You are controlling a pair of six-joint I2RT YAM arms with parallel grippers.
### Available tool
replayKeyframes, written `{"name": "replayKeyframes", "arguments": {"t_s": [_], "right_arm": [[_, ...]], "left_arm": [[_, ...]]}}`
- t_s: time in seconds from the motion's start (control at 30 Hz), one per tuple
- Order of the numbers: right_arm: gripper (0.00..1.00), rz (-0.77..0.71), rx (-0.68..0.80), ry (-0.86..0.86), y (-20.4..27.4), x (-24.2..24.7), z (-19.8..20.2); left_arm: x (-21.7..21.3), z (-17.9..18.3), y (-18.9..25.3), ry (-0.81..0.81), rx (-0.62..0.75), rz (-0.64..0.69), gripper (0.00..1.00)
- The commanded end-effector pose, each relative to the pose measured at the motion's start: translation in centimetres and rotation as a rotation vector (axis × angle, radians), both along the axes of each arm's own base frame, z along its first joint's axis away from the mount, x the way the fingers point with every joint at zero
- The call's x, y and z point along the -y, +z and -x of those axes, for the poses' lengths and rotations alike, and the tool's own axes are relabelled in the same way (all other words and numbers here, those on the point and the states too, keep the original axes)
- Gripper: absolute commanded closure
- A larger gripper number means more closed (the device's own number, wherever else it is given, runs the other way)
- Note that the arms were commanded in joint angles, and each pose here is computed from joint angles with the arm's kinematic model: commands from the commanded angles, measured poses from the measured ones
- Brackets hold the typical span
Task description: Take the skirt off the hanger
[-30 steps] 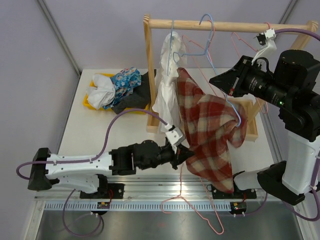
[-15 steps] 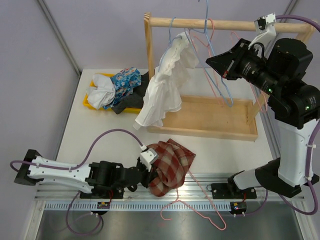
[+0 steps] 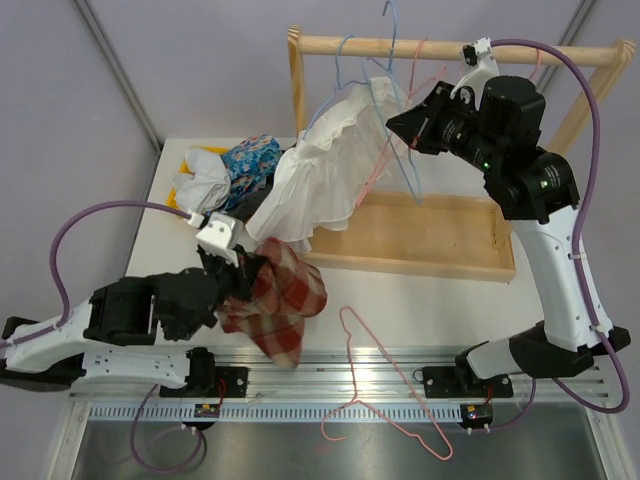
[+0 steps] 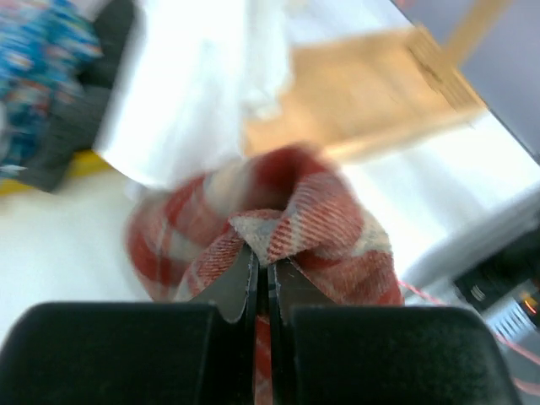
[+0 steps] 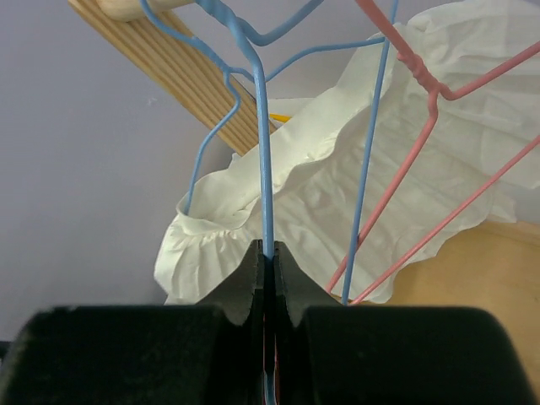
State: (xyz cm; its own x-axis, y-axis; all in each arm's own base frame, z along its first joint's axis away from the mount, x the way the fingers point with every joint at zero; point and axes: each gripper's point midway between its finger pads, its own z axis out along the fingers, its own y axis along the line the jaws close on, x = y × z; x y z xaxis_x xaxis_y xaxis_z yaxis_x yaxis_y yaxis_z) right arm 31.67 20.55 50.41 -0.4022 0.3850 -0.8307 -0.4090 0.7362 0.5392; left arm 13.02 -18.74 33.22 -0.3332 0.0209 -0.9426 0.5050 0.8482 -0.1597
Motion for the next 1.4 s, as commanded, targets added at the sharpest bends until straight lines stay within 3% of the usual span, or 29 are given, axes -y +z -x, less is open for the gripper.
{"name": "replayKeyframes", "arguments": {"t_s": [0.0, 0.33, 0.53, 0.77, 1.07, 1.2, 1.37], "right_arm": [[1.00, -0.035, 0.061, -0.044, 1.6, 0.8, 0.1], [1.00, -0.017, 0.025, -0.078, -0.2, 1.7, 0.5], [1.00, 0.033, 0.004, -0.191, -1.2, 4.0, 0.5], [1.00, 0.123, -0.008, -0.295, -1.8, 6.4, 0.4], [1.00, 0.182, -0.038, -0.326, -3.3, 6.9, -0.4], [1.00, 0.234, -0.047, -0.410, -3.1, 9.0, 0.0], [1.00, 0.233, 0.007, -0.439, -1.1, 10.3, 1.3]], "left_arm": [[-2.2, -3.2, 2.2, 0.103, 0.102, -0.112, 1.00], [-6.9, -8.6, 6.1, 0.271, 0.177, -0.185, 1.00], [-10.6, -14.9, 7.0, 0.420, 0.146, -0.273, 1.00], [-17.0, -19.0, 11.7, 0.670, 0.198, -0.199, 1.00], [-16.6, -24.8, 19.2, 0.644, 0.286, -0.080, 1.00], [-16.0, -28.8, 18.1, 0.617, 0.255, -0.054, 1.00], [-15.3, -33.0, 12.7, 0.578, 0.186, -0.043, 1.00]]}}
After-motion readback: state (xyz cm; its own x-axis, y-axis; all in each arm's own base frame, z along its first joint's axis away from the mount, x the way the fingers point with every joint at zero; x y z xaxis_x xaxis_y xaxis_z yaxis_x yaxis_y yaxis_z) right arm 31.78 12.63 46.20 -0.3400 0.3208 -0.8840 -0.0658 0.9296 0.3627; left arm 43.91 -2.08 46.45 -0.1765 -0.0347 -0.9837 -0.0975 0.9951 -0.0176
